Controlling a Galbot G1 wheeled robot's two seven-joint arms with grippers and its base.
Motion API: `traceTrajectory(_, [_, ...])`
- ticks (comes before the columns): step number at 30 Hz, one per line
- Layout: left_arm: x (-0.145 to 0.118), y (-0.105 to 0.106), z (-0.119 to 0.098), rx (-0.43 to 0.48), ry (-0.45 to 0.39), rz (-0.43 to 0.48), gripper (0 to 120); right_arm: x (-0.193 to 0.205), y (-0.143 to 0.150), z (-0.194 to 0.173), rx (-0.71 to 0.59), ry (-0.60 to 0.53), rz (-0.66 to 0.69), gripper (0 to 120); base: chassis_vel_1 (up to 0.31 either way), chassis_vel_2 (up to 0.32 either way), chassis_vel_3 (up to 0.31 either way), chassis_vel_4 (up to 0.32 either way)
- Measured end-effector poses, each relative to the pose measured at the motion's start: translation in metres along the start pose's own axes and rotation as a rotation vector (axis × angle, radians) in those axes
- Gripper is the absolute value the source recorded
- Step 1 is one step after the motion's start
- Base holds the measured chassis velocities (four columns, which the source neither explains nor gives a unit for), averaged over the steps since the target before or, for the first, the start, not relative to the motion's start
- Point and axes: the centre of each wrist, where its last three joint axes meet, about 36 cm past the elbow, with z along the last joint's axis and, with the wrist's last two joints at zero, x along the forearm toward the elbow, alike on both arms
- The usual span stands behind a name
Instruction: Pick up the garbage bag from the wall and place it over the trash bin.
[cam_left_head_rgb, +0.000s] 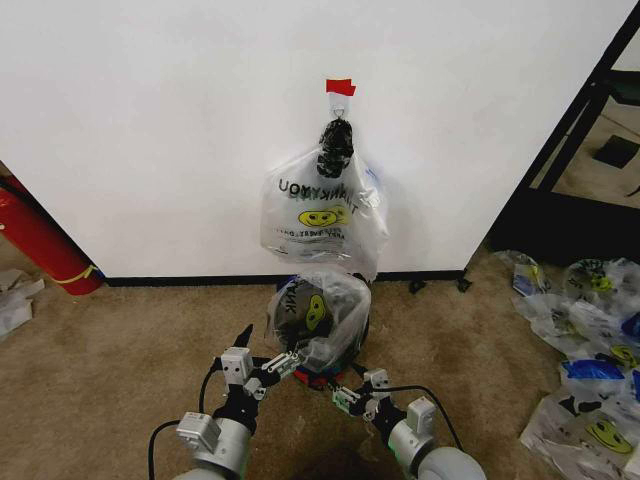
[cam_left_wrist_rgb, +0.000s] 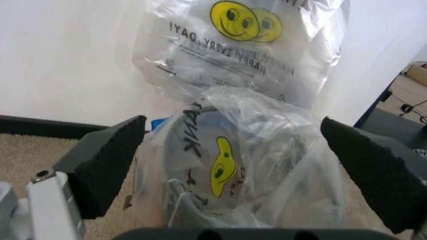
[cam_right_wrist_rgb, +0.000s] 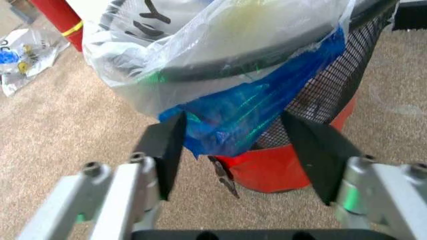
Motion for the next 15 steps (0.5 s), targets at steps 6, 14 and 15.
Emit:
traceTrajectory(6, [0.0002,0.0002,0.0006,-0.002,0.002,0.000,100,0.0008,0.0015,0.0005,-0.006,0.000,0.004,33,0.000,0.000,0.000,0.000])
traceTrajectory(14, [0.0004,0.0003,0.0007,-0.005,0.003,0.003,100,0.0032,0.0031,0.0014,-0.015,0.000,0.019,0,0.000,0.000,0.000,0.000])
traceTrajectory(15, [0.0004,0.0003,0.0007,-0.005,0.003,0.003,100,0.0032,0.0031,0.0014,-0.015,0.000,0.019,0,0.000,0.000,0.000,0.000])
